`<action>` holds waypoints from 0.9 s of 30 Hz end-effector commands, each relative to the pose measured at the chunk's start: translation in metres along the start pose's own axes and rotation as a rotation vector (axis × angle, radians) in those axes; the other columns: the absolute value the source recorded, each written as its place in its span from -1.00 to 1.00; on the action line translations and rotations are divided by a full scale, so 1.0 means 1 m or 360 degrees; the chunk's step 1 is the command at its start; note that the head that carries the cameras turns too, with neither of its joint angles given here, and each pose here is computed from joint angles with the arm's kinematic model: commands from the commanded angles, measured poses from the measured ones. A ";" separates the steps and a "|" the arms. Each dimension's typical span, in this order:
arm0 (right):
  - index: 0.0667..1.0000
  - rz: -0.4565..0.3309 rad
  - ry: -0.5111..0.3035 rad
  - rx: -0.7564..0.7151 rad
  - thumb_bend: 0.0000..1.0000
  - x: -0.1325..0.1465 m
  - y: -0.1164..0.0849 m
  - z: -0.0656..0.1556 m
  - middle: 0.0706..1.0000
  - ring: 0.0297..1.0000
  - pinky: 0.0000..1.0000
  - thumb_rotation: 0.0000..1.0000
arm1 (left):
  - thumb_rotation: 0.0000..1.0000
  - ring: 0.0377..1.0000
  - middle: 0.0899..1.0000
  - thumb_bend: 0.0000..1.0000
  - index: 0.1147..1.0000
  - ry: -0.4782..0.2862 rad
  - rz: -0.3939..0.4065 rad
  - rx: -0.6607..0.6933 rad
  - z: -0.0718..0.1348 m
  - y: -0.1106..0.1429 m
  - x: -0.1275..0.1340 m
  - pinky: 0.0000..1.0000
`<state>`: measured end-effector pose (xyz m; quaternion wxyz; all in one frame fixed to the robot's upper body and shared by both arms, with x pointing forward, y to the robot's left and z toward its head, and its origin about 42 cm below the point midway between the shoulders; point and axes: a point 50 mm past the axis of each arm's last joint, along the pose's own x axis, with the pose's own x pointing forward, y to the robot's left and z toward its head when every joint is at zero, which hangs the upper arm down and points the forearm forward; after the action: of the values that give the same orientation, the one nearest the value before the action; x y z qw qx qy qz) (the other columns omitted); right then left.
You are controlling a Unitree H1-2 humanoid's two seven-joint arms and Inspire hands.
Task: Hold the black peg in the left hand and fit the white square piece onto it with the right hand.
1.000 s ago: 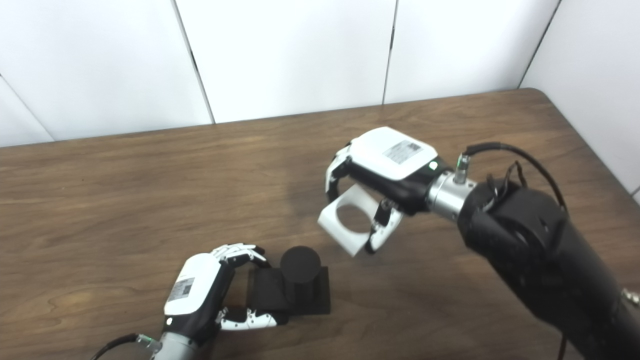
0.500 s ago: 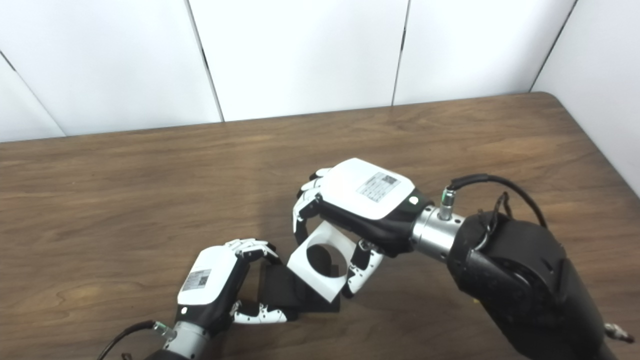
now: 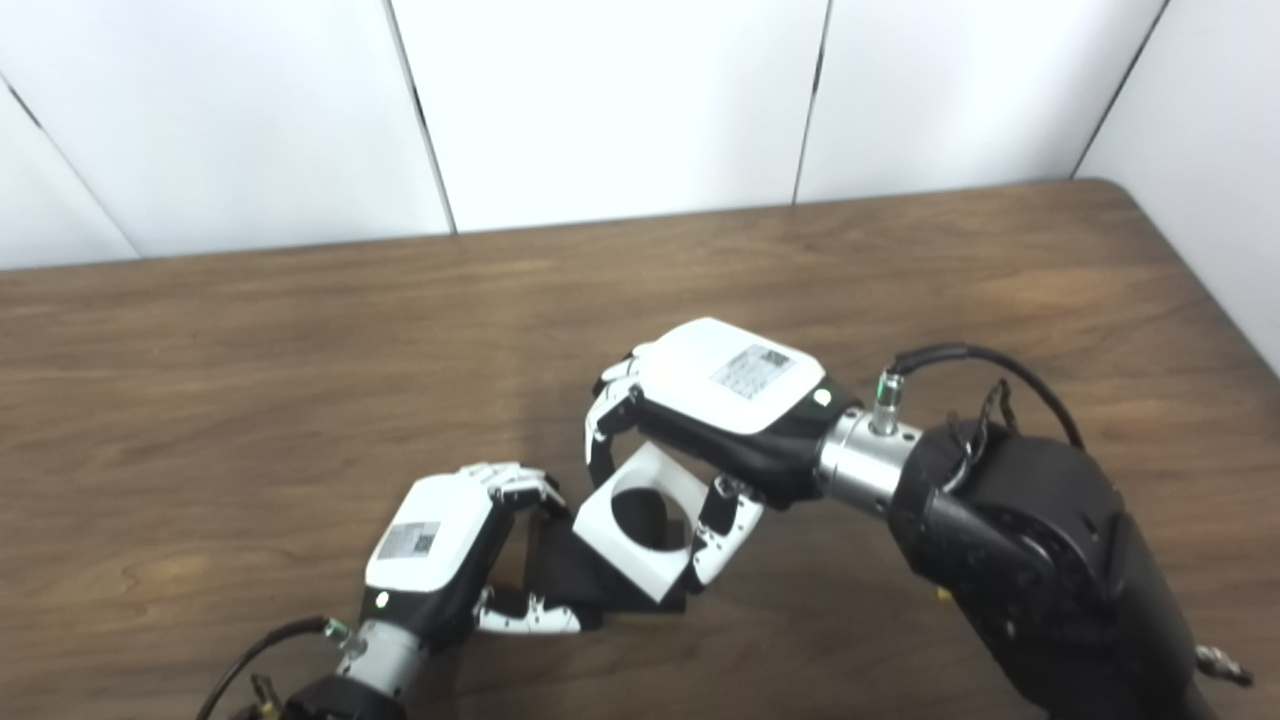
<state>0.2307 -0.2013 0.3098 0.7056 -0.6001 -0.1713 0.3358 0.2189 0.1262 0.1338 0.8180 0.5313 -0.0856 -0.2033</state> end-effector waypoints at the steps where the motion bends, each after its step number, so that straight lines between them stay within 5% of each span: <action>1: -0.11 -0.0081 0.0004 -0.0073 0.04 -0.001 -0.008 -0.002 0.44 0.69 0.76 -0.75 | -0.90 0.61 0.47 0.04 -0.16 0.0056 -0.0161 0.0074 -0.006 -0.013 -0.006 0.68; 27: -0.11 -0.0077 -0.0024 -0.0120 0.04 0.020 0.015 0.008 0.43 0.71 0.79 -0.74 | -0.90 0.61 0.47 0.04 -0.16 0.0043 -0.0189 0.0097 0.003 -0.010 -0.008 0.67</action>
<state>0.2359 -0.1838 0.2910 0.6985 -0.6135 -0.1830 0.3198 0.2173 0.1227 0.1401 0.8087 0.5438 -0.0788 -0.2101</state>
